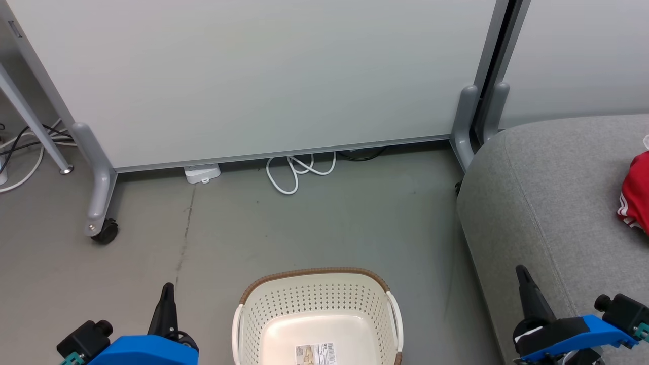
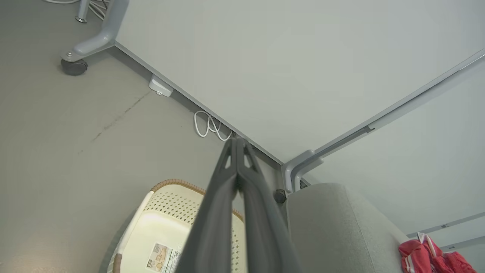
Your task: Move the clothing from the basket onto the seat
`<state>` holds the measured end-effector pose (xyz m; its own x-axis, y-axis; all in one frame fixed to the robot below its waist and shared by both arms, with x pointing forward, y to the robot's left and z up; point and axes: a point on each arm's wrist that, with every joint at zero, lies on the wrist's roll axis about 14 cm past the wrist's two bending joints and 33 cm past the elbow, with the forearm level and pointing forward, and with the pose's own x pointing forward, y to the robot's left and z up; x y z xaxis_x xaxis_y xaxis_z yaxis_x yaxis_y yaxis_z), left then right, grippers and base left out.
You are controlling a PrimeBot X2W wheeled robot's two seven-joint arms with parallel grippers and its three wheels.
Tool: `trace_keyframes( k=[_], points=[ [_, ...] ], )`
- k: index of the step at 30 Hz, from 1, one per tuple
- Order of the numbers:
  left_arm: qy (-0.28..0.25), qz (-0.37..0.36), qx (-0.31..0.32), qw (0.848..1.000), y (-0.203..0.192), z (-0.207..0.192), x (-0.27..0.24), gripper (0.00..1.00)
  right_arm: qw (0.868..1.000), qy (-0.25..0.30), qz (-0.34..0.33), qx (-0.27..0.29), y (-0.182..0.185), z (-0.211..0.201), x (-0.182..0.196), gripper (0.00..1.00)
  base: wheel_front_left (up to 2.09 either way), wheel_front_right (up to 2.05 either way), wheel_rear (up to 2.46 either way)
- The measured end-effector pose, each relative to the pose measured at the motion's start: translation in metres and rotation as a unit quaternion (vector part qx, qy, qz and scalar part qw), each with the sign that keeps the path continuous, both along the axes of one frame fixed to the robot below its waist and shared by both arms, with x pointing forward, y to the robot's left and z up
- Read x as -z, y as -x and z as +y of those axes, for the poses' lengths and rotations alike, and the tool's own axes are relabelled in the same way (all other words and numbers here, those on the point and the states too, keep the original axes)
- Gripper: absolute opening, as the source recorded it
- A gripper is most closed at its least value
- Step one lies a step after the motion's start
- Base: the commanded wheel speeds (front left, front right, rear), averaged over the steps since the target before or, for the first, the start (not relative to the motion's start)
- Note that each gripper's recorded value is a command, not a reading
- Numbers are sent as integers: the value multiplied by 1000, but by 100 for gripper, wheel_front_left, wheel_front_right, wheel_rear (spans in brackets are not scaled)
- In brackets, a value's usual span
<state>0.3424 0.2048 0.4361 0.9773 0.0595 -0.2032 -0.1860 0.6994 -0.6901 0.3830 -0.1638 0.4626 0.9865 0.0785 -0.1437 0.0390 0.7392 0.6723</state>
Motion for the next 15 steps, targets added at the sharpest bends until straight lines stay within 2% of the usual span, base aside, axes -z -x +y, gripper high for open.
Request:
trace_keyframes(
  k=[15],
  points=[
    [87, -18, -18, 996, -10, 2, -12, 0, 995, -94, -2, 22, -2, -7, -7, 0, 0, 0, 0]
  ],
)
